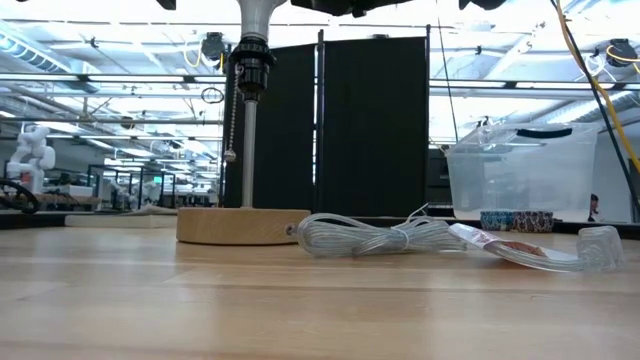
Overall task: Screw lightbulb
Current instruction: Insert the lightbulb into the lamp socket
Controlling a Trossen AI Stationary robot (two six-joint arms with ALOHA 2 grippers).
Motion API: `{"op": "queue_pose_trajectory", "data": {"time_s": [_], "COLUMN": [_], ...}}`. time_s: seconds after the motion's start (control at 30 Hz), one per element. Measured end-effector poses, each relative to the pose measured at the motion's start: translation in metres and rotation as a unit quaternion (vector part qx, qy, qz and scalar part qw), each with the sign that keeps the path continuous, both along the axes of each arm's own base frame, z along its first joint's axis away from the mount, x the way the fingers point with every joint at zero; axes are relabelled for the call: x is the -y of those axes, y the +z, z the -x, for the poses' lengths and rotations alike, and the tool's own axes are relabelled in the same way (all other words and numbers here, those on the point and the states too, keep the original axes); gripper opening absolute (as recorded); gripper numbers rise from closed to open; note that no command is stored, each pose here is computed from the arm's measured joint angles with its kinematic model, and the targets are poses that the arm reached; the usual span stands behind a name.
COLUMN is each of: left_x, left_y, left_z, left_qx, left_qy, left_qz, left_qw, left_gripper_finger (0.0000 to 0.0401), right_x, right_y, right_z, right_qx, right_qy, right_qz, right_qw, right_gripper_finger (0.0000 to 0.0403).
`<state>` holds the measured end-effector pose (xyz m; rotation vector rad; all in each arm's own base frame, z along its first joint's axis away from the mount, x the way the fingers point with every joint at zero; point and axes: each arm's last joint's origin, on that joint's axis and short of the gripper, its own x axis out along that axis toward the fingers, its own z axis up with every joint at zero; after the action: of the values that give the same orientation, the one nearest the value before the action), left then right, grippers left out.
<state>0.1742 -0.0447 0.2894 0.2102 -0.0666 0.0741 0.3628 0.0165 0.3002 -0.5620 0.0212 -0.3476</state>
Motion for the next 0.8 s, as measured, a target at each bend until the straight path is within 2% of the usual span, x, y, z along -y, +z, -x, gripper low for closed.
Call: {"op": "queue_pose_trajectory", "data": {"time_s": [0.57,0.8], "left_x": [-0.013,-0.022], "left_y": [-0.009,-0.012], "left_z": [-0.003,-0.004], "left_qx": [-0.042,-0.054], "left_qy": [0.049,0.083], "left_qz": [0.013,0.021], "left_qw": [0.998,0.995], "left_gripper_finger": [0.0000,0.0000], "right_x": [-0.014,-0.029], "right_y": [-0.002,-0.005], "right_z": [0.001,0.002], "right_qx": [-0.008,-0.022], "right_qy": [0.022,0.062], "right_qz": [-0.013,-0.010], "right_qw": [1.000,0.998], "right_gripper_finger": [0.0000,0.0000]}}
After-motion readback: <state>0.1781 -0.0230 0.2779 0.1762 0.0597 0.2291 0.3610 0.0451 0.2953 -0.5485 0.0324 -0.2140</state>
